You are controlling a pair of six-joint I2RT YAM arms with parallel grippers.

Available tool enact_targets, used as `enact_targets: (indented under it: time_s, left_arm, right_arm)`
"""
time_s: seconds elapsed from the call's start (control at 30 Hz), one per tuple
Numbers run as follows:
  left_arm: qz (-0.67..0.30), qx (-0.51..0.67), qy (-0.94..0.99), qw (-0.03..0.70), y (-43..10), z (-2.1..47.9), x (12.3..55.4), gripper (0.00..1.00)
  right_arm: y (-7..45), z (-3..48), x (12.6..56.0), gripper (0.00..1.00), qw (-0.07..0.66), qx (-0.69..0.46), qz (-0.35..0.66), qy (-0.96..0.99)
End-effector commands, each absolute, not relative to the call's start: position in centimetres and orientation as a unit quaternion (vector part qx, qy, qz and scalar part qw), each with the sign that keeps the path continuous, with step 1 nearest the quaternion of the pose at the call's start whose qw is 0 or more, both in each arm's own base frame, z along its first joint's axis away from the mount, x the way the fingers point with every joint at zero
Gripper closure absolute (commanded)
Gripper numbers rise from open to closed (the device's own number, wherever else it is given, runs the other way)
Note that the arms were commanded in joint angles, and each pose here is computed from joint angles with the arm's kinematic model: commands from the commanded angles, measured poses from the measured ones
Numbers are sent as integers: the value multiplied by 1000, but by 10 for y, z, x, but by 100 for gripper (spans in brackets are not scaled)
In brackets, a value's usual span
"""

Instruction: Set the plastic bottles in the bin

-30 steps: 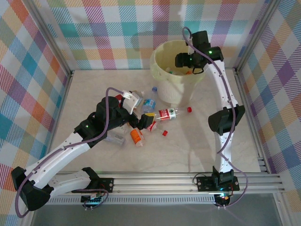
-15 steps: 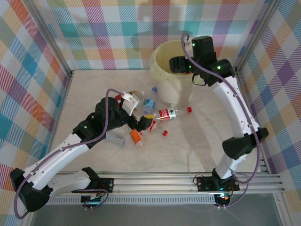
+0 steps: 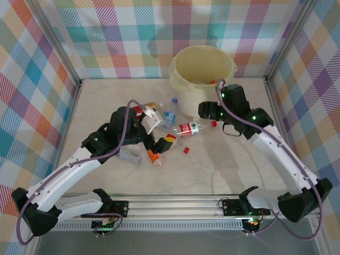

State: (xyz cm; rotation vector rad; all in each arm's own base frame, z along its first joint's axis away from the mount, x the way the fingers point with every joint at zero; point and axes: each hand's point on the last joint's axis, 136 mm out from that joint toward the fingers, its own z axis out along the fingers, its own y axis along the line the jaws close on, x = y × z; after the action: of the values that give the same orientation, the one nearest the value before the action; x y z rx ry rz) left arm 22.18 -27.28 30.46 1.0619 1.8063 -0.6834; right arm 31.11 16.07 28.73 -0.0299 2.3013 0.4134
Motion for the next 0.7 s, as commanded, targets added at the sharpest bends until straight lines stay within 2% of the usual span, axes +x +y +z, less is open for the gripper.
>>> enact_targets:
  time_s: [0.0, 0.43, 0.6, 0.67]
  left_arm:
    - [-286, 444, 726, 440, -276, 308, 218, 0]
    - [-286, 436, 733, 437, -277, 305, 221, 0]
    - [-286, 435, 732, 440, -276, 307, 221, 0]
    - [-287, 435, 732, 439, -277, 307, 221, 0]
  right_arm:
    - [161, 278, 314, 17, 398, 66, 202, 892]
    - [158, 177, 321, 9, 342, 287, 270, 853]
    - [157, 154, 328, 6, 329, 337, 275, 838]
    - [159, 147, 331, 0, 324, 352, 277, 833]
